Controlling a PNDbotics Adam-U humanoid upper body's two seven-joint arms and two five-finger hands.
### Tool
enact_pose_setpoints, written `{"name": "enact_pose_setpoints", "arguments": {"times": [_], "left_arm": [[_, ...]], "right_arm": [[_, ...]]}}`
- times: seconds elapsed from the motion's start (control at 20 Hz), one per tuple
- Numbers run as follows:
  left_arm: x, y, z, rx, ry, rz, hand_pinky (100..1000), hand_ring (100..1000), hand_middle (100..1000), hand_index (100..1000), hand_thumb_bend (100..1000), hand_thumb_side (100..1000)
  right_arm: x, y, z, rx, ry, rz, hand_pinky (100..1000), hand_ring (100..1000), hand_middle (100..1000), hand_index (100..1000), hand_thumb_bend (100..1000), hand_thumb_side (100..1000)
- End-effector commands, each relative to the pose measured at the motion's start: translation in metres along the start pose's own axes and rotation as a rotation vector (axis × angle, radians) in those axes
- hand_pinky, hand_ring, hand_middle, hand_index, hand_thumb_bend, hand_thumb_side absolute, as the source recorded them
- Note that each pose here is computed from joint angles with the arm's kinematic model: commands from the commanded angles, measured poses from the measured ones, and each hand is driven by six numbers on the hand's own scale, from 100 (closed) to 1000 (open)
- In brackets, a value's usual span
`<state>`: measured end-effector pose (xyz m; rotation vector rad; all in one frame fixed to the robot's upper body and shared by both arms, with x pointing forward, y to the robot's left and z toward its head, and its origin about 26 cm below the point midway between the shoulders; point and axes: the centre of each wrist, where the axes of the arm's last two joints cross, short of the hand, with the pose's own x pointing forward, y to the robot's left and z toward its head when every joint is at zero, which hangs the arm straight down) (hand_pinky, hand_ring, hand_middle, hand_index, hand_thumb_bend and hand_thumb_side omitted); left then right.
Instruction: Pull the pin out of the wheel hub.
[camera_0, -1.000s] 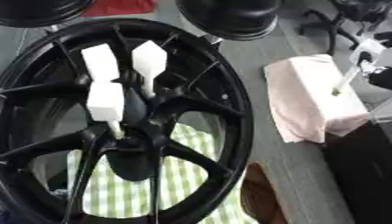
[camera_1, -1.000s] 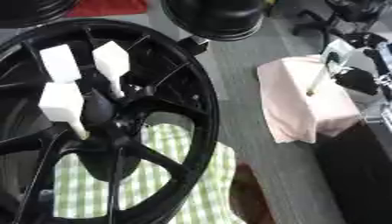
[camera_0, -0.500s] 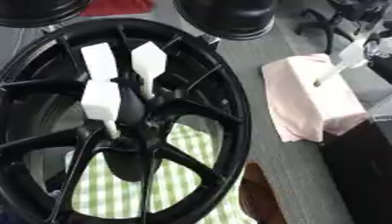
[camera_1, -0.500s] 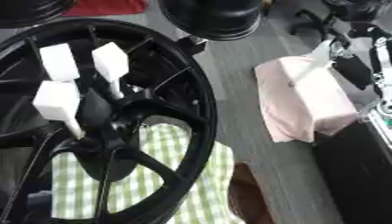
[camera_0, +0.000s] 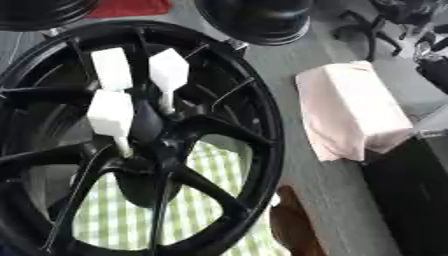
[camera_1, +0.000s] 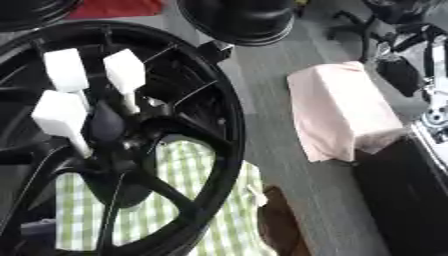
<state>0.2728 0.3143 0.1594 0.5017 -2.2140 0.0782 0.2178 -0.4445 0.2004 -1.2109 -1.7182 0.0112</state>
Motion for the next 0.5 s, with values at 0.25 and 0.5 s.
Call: {"name": "enact_pose_setpoints", "arguments": {"times": [0.25,0.5], "left_arm": [[0.008,-0.001,-0.007,-0.024,-0.037,0.005,881,726,621,729,437,632],[0.010,-0.001,-0.010,-0.032,-0.053,0.010,880,726,620,729,437,629]], "right_arm": [[0.044,0.006,-0.020,0.143,-0.224,-0.157,953,925,506,722,100,616],[0.062,0.012,-0.028,0.220,-0.330,-0.287,961,918,481,712,100,603]]}}
